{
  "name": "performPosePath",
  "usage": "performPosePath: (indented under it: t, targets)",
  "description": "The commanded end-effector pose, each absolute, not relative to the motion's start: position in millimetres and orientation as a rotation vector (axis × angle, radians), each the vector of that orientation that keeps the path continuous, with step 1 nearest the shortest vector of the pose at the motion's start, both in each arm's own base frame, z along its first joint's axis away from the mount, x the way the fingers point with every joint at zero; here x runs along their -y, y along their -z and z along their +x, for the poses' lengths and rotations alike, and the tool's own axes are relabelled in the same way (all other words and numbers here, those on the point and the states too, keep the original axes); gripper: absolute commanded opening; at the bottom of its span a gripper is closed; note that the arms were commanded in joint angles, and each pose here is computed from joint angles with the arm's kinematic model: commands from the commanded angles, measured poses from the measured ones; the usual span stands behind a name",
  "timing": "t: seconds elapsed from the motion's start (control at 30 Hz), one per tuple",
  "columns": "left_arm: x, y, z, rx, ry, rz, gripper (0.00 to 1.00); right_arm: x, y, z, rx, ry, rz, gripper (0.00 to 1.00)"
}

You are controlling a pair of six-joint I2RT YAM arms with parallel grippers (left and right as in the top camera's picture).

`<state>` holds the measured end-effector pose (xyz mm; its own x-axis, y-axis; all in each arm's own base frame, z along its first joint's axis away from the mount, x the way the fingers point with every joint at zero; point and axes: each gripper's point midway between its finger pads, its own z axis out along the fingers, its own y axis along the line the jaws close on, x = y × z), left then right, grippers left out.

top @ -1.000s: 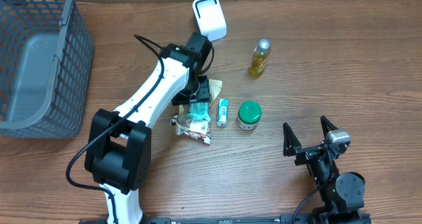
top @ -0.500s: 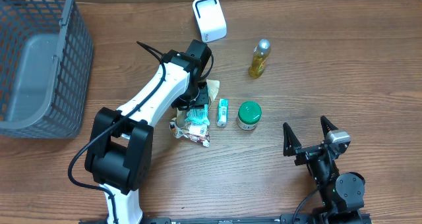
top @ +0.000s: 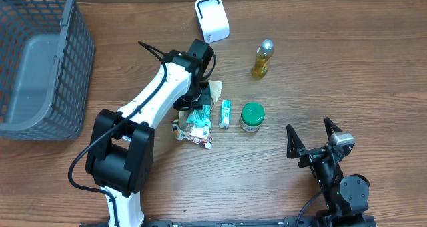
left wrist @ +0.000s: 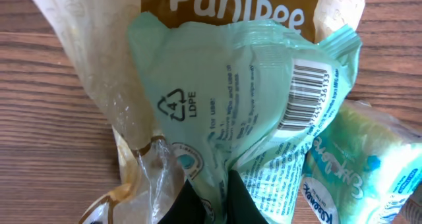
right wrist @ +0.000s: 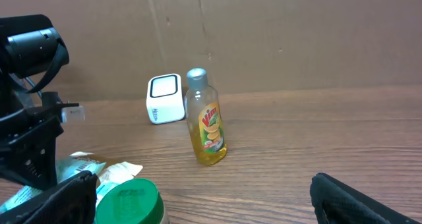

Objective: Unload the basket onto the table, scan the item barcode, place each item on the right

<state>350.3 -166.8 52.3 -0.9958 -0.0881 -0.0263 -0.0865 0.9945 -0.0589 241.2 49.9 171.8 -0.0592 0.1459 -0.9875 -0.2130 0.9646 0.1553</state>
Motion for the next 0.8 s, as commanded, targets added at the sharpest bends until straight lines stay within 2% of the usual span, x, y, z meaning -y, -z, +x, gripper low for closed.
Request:
performPosePath:
  t: [0.0, 0.13, 0.3, 0.47, 0.77]
  targets:
    - [171, -87, 372, -3.029, 0.172, -0.068, 0.04, -50, -170, 241, -1.6, -0.29, -0.054, 1.0]
    - [149, -123, 385, -2.985, 0.087, -0.094, 0.04, -50, -170, 241, -1.6, -0.29, -0.054, 1.0]
    - [99, -126, 383, -3.003, -0.12, -0.198, 0.04, -50, -170, 241, -1.6, -0.29, -0.054, 1.0]
    - [56, -119, 385, -2.997, -0.286, -0.216, 0.04, -50, -170, 241, -1.6, -0.29, -0.054, 1.0]
    - [47, -70, 367, -3.095, -0.253, -0.076, 0.04, -50, -170, 241, -1.6, -0.29, -0.054, 1.0]
